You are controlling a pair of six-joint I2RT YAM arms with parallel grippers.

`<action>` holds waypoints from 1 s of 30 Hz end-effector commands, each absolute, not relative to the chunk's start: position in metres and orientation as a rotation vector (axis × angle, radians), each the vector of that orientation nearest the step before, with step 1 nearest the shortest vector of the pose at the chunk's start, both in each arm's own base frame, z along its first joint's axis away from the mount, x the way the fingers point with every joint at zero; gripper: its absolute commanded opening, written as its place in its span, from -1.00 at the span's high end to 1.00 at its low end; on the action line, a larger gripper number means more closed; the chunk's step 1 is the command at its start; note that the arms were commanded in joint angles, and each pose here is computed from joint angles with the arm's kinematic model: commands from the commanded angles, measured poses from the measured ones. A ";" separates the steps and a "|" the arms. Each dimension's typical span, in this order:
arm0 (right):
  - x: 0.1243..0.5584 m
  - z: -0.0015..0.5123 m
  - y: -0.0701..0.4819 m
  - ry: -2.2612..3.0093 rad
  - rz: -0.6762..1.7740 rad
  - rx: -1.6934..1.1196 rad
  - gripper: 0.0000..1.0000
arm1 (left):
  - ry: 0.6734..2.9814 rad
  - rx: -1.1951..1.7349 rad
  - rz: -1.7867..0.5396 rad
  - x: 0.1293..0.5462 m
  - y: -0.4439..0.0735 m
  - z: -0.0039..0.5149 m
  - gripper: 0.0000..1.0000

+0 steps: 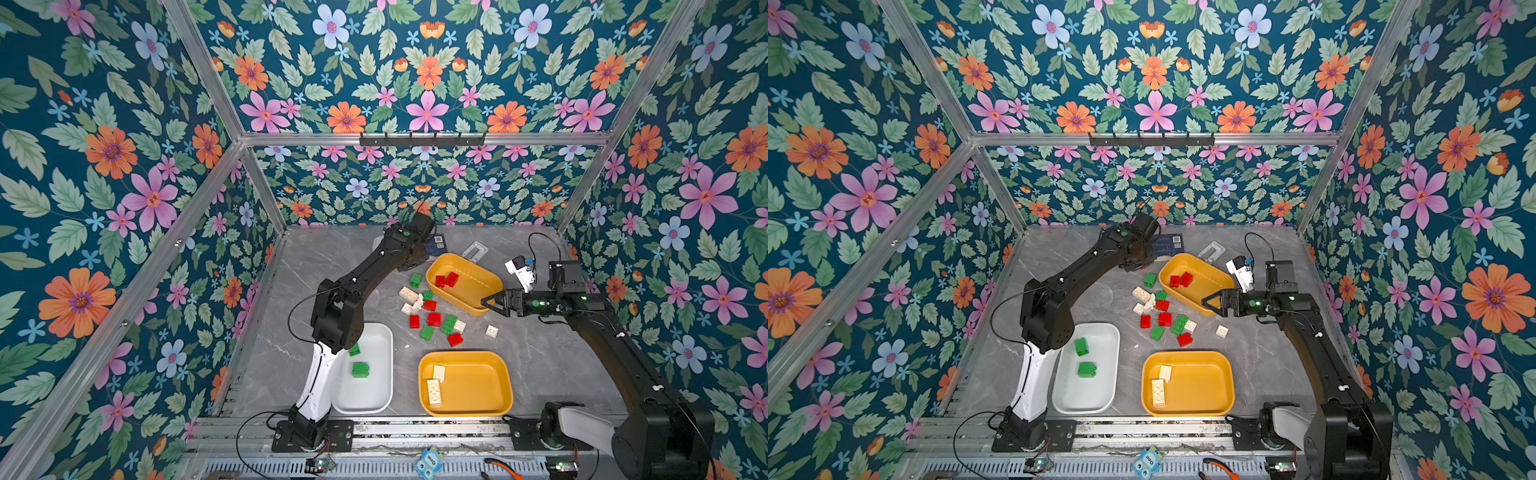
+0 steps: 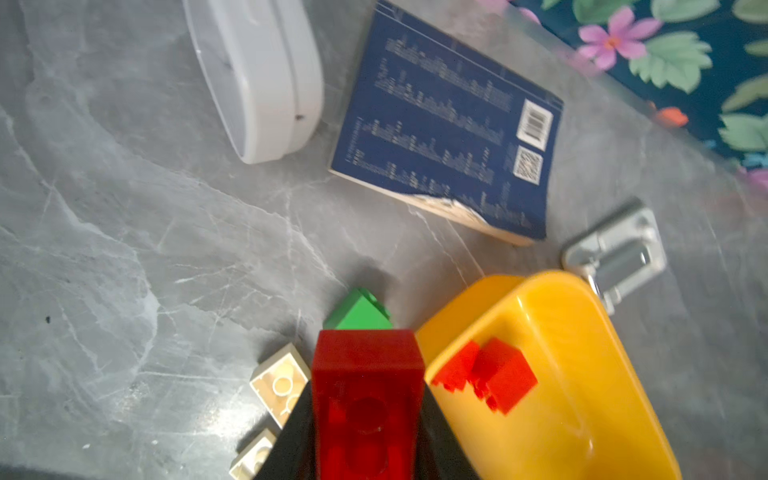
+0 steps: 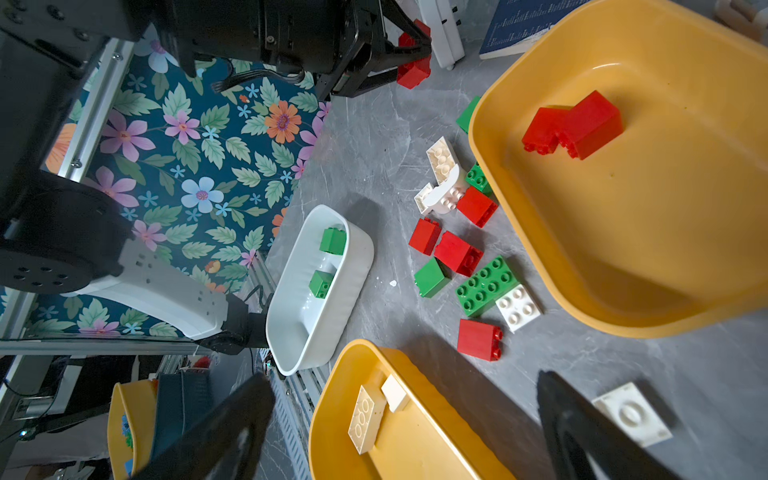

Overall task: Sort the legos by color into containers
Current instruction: 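Carry the red brick with the left gripper into the farther yellow tray, release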

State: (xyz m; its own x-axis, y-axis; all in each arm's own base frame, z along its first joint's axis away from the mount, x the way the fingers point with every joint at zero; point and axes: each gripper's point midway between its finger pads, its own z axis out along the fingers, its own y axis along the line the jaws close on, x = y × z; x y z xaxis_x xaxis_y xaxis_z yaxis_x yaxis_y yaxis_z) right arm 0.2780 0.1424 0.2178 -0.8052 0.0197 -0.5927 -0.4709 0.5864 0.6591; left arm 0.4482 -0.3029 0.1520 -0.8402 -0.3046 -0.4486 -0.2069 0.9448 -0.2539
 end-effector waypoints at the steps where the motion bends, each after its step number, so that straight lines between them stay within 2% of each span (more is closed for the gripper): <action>1: 0.281 0.221 0.141 2.250 1.145 -0.363 -0.98 | 2.591 -0.064 -0.301 0.434 -0.335 0.165 0.46; 10: 0.283 0.225 0.138 2.250 1.113 -0.352 -0.98 | 2.482 0.272 -0.473 0.446 -0.404 0.156 0.45; 18: 0.280 0.224 0.136 2.262 1.088 -0.347 -0.98 | 2.416 0.391 -0.487 0.472 -0.421 0.130 0.39; 20: 0.279 0.223 0.136 2.265 1.086 -0.348 -0.98 | 2.413 0.386 -0.478 0.477 -0.418 0.130 0.21; 21: 0.279 0.224 0.136 2.265 1.085 -0.350 -0.98 | 2.407 0.383 -0.477 0.479 -0.417 0.133 0.00; 22: 0.279 0.223 0.136 2.267 1.085 -0.347 -0.98 | 2.402 0.386 -0.483 0.479 -0.416 0.136 -0.13; 25: 0.279 0.223 0.136 2.267 1.091 -0.347 -0.98 | 2.392 0.388 -0.455 0.478 -0.409 0.150 -0.39; 30: 0.279 0.223 0.136 2.271 1.095 -0.348 -0.98 | 2.468 0.282 -0.396 0.460 -0.382 0.161 -0.48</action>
State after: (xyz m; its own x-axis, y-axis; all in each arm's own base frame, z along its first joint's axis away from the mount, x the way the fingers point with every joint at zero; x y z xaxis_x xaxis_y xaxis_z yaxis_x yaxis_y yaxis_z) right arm 0.2786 0.1359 0.2196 -0.7983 0.0231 -0.6019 -0.4560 0.6297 0.6289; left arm 0.4703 -0.3996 0.1598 -0.7528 0.1320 -0.6449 0.3562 0.9056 -0.2304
